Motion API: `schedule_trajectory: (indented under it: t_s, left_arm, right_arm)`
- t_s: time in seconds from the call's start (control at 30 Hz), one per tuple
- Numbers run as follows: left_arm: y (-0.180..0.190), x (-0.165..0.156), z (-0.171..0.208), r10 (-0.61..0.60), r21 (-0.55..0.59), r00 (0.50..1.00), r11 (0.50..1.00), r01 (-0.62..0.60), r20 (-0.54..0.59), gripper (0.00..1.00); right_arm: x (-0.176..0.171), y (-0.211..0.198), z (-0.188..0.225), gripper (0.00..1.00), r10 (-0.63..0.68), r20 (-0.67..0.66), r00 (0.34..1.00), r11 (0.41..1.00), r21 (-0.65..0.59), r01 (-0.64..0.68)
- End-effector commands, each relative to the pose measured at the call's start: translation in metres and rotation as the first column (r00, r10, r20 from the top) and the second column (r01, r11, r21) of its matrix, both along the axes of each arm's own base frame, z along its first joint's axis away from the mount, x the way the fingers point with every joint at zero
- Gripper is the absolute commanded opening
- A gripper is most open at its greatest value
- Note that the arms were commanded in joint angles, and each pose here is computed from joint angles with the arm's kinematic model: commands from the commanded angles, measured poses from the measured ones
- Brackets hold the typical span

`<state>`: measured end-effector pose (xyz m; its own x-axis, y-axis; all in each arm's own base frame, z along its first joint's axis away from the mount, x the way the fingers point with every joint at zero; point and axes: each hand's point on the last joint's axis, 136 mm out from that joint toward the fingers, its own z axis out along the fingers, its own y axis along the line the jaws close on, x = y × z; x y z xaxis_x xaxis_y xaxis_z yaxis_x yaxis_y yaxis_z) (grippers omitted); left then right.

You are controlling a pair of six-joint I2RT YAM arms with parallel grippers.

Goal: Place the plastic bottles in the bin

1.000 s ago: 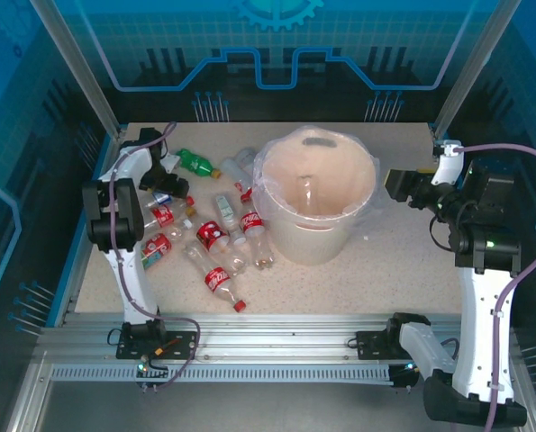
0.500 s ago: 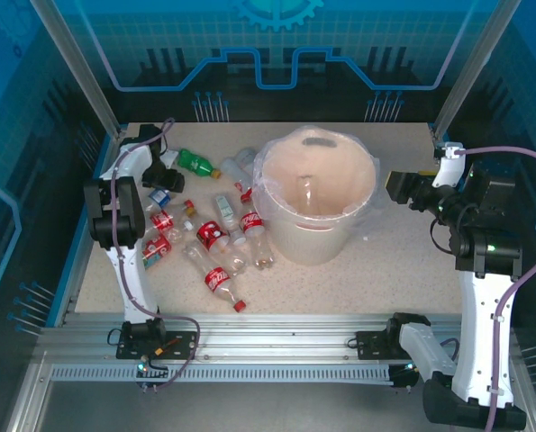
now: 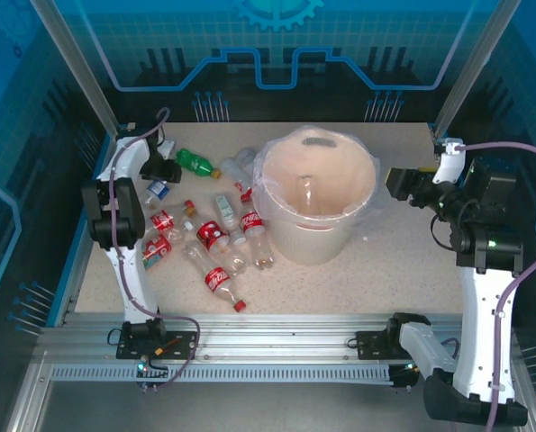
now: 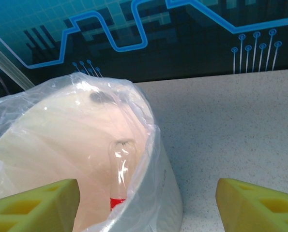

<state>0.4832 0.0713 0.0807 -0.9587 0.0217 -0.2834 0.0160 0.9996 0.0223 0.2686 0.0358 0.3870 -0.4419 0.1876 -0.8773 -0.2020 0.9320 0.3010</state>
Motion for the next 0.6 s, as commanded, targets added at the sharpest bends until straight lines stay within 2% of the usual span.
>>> schedule_trajectory:
  t_s: [0.0, 0.2, 0.3, 0.4, 0.47, 0.53, 0.57]
  left_arm:
    - [-0.007, -0.005, 0.088, 0.107, -0.083, 0.985, 0.992, -0.096, 0.134, 0.58]
    - [-0.044, -0.032, 0.167, 0.174, -0.303, 0.949, 0.949, -0.090, 0.264, 0.59]
    - [-0.067, -0.047, 0.196, 0.219, -0.439, 0.925, 0.896, -0.066, 0.309, 0.58]
    - [-0.089, -0.056, 0.223, 0.287, -0.590, 0.894, 0.807, -0.032, 0.344, 0.56]
    - [-0.104, -0.059, 0.241, 0.343, -0.698, 0.868, 0.716, 0.006, 0.359, 0.55]
    - [-0.109, -0.063, 0.257, 0.390, -0.756, 0.844, 0.654, 0.028, 0.368, 0.55]
    - [-0.110, -0.067, 0.265, 0.409, -0.765, 0.829, 0.643, 0.035, 0.381, 0.55]
  right_arm:
    - [-0.005, 0.020, 0.043, 0.75, 0.077, 0.119, 0.990, 0.997, 0.009, -0.079]
    - [0.002, 0.077, 0.078, 0.75, 0.254, 0.212, 0.944, 0.964, 0.020, -0.264]
    - [0.009, 0.116, 0.090, 0.75, 0.358, 0.245, 0.901, 0.931, -0.018, -0.365]
    - [0.018, 0.155, 0.097, 0.75, 0.451, 0.265, 0.852, 0.888, -0.039, -0.458]
    - [0.026, 0.183, 0.099, 0.75, 0.510, 0.275, 0.815, 0.853, -0.038, -0.521]
    - [0.030, 0.211, 0.097, 0.75, 0.564, 0.268, 0.781, 0.817, -0.041, -0.576]
    - [0.033, 0.224, 0.095, 0.75, 0.589, 0.262, 0.764, 0.799, -0.046, -0.600]
